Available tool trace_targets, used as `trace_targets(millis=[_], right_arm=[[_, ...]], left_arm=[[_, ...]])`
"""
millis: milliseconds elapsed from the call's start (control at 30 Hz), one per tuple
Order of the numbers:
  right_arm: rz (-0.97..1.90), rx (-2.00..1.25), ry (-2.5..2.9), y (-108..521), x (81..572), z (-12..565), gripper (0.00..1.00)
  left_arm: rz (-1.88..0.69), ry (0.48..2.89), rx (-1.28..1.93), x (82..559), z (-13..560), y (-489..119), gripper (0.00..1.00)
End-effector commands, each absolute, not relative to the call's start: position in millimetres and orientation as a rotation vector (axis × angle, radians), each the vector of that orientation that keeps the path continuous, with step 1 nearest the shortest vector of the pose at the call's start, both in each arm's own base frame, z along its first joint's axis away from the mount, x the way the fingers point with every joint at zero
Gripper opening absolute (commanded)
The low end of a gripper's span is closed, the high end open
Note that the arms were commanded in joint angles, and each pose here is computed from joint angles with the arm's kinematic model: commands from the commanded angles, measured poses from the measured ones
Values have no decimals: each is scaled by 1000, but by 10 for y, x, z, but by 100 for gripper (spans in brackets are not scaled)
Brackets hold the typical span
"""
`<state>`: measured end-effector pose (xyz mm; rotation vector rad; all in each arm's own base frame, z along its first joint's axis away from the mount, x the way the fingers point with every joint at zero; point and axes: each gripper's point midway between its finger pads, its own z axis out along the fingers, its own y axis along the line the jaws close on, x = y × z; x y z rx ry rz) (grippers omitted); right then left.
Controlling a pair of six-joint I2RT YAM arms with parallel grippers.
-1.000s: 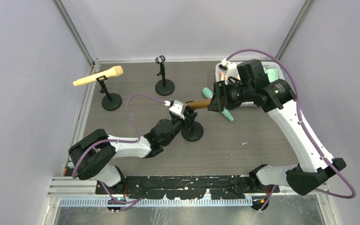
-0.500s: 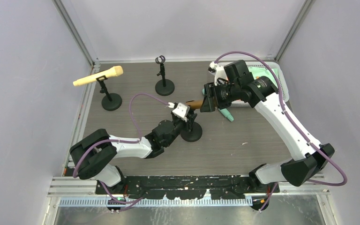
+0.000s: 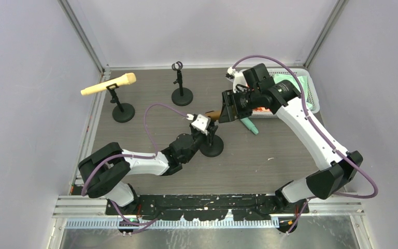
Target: Attach the microphones to the stand
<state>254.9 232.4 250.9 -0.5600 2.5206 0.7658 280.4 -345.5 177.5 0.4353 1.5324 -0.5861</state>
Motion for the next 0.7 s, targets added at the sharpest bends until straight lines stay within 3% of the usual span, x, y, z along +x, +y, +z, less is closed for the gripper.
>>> trace_targets(millis=[0,667], right_arm=[[566,-601,2806,2277,2508,1632,1],[541,-615,2795,2503,2621,1301,1]], left_arm=[[-748,1556,713,2278,1513,-3943,0],[-746,1555,709,2258,1522,-3935,0]])
